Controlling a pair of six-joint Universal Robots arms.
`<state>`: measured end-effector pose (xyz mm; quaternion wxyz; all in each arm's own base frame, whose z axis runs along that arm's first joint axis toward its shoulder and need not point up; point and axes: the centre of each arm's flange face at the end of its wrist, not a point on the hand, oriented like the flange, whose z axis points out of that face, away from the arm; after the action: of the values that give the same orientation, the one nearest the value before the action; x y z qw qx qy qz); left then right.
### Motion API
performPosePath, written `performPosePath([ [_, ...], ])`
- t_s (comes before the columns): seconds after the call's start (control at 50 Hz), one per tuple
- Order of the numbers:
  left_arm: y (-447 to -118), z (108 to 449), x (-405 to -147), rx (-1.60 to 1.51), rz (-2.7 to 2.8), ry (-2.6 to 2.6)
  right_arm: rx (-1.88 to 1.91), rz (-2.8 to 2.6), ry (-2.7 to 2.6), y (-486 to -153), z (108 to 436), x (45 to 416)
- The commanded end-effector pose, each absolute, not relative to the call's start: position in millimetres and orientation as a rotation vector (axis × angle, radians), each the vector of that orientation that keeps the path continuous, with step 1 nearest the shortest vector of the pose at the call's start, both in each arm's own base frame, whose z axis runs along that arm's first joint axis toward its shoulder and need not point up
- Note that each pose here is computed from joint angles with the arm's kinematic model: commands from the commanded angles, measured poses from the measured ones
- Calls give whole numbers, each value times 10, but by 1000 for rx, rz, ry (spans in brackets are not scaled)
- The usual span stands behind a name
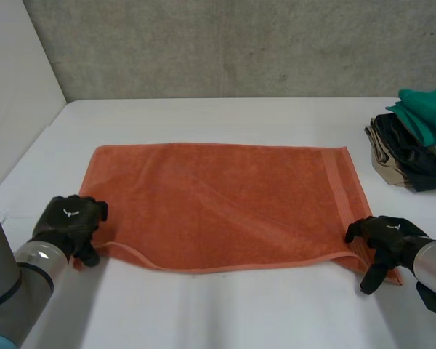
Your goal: Fold the laundry.
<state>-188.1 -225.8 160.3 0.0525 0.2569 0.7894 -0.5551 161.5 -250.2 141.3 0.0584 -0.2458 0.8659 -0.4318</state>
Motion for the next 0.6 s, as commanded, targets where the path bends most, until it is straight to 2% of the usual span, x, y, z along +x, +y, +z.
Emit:
performPosePath([
  [0.02,-2235,1375,-1884,824,-1582,2458,-753,-1376,2600,-2587,1293,1623],
  [0.22,-2398,1328,-1873,783,-1649,2406,-761,-1453,2575,-2681,1220,1619],
  [0.42,-2579,1181,-1855,774,-1669,2355,-786,-1530,2545,-2657,1371,1619],
  [0.6,-2785,1187,-1654,710,-1665,2268,-834,-1575,2540,-2683,1447,1603],
])
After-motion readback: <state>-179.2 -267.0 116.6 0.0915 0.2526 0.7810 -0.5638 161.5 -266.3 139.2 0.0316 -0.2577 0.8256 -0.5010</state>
